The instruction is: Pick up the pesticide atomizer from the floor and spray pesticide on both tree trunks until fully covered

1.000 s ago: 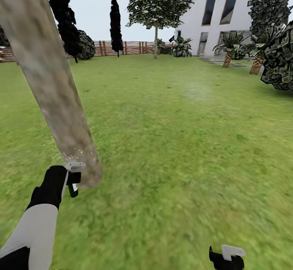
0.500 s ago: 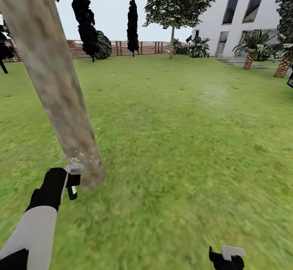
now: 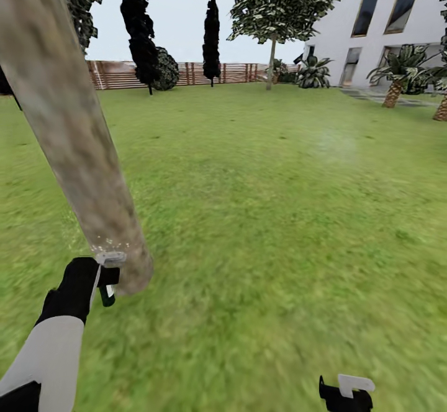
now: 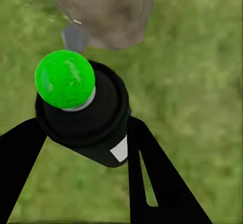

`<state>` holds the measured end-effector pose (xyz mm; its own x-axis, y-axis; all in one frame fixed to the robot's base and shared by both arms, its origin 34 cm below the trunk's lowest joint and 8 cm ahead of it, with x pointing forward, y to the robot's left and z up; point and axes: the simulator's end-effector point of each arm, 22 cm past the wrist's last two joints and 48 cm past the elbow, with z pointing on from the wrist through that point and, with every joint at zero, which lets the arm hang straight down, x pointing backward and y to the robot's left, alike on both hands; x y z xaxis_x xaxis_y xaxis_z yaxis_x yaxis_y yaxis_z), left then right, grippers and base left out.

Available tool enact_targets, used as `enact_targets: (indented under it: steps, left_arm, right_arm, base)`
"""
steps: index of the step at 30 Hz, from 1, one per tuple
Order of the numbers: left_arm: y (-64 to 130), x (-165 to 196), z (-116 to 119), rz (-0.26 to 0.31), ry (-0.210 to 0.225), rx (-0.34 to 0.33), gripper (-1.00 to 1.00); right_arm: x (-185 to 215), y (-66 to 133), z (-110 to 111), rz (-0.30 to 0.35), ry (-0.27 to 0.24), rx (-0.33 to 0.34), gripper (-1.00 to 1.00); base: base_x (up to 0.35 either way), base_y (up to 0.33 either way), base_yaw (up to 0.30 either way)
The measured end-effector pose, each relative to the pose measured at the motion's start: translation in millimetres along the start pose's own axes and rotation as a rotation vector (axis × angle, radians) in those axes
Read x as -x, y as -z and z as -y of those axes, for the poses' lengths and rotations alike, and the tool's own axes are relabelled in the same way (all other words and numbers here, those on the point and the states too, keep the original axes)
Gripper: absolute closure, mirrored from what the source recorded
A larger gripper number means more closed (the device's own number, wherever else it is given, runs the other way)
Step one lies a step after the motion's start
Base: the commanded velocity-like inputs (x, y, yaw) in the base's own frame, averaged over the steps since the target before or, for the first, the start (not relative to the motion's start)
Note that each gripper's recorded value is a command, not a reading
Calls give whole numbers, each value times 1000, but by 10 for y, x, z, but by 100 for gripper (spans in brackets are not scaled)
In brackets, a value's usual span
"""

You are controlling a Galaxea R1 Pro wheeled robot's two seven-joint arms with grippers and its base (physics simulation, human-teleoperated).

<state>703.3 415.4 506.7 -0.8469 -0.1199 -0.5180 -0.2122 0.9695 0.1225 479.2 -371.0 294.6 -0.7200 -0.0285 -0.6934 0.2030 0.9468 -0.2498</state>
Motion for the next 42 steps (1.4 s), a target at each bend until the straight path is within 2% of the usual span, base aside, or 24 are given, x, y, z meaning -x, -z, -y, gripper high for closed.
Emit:
enact_targets:
  steps: [3, 8, 11, 13, 20, 31, 42]
  left_arm:
    - [-81, -308, -63, -40, -7, 10, 100]
    - [-157, -558, 71, -77, -15, -12, 100]
    - [-209, -827, 29, -112, -33, 2, 100]
    - [-231, -977, -10, -126, -30, 5, 100]
    - [-245, -1016, -20, -130, -21, 0, 100]
    - [-236, -1000, -10, -128, -18, -3, 100]
    - [-231, -1025, 15, -140, -23, -5, 100]
  right_arm:
    - [-1, 0, 3, 0, 0, -1, -100]
    - [-1, 0, 5, 0, -1, -2, -100]
    - [-1, 0, 6, 0, -1, -2, -100]
    - [-1, 0, 4, 0, 0, -2, -100]
    - [3, -4, 21, 1, -1, -4, -100]
    - [3, -5, 20, 1, -1, -4, -100]
    - [5, -4, 22, 1, -1, -5, -100]
  base:
    - [147, -244, 276]
    - [156, -244, 245]
    - [160, -244, 39]
    - [155, -244, 3]
    - [111, -181, 14]
    - [3, -8, 233]
    - [62, -248, 12]
